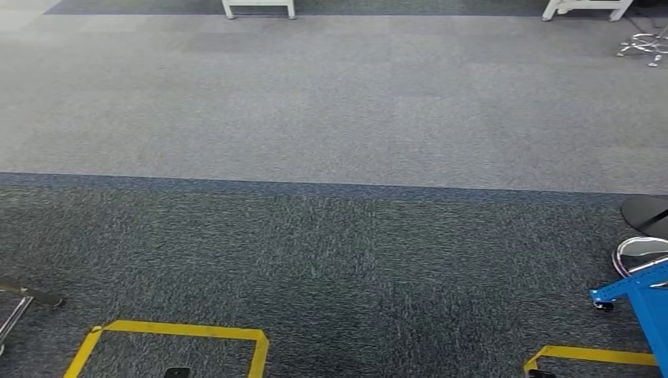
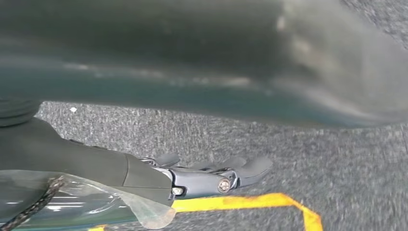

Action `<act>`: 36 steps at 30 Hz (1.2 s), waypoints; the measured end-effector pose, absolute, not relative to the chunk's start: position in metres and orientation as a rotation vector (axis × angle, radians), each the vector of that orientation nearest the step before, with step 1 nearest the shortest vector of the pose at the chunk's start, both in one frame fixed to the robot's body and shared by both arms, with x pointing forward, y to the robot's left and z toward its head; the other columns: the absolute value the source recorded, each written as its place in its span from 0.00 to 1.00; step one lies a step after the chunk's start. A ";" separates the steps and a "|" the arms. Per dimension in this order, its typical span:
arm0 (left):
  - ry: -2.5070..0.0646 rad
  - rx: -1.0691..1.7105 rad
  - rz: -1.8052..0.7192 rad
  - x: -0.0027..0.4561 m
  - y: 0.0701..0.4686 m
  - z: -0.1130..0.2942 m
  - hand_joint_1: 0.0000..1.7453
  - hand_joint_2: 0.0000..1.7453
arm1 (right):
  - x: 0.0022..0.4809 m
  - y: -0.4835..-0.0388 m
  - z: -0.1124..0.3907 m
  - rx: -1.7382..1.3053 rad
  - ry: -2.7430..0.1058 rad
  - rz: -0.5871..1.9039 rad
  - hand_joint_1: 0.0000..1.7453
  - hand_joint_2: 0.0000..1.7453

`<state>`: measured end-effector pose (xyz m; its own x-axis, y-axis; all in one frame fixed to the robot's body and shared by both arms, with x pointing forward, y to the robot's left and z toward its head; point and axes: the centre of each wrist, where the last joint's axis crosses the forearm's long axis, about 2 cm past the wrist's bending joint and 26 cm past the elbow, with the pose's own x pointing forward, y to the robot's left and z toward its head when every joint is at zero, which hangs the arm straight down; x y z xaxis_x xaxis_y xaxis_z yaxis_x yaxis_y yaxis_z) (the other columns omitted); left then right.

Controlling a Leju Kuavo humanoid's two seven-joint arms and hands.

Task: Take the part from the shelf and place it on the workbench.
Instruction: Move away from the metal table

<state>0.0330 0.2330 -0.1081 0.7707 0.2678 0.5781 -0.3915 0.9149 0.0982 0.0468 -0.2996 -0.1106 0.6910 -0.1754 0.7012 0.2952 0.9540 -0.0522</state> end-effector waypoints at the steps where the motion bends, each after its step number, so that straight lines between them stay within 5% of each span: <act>1: -0.593 0.219 0.355 0.034 0.234 -0.108 0.00 0.00 | 0.047 -0.299 -0.111 -0.166 -0.766 -0.265 0.00 0.00; 36: -0.599 0.206 0.280 0.036 0.234 -0.108 0.00 0.00 | 0.044 -0.299 -0.111 -0.184 -0.760 -0.284 0.00 0.00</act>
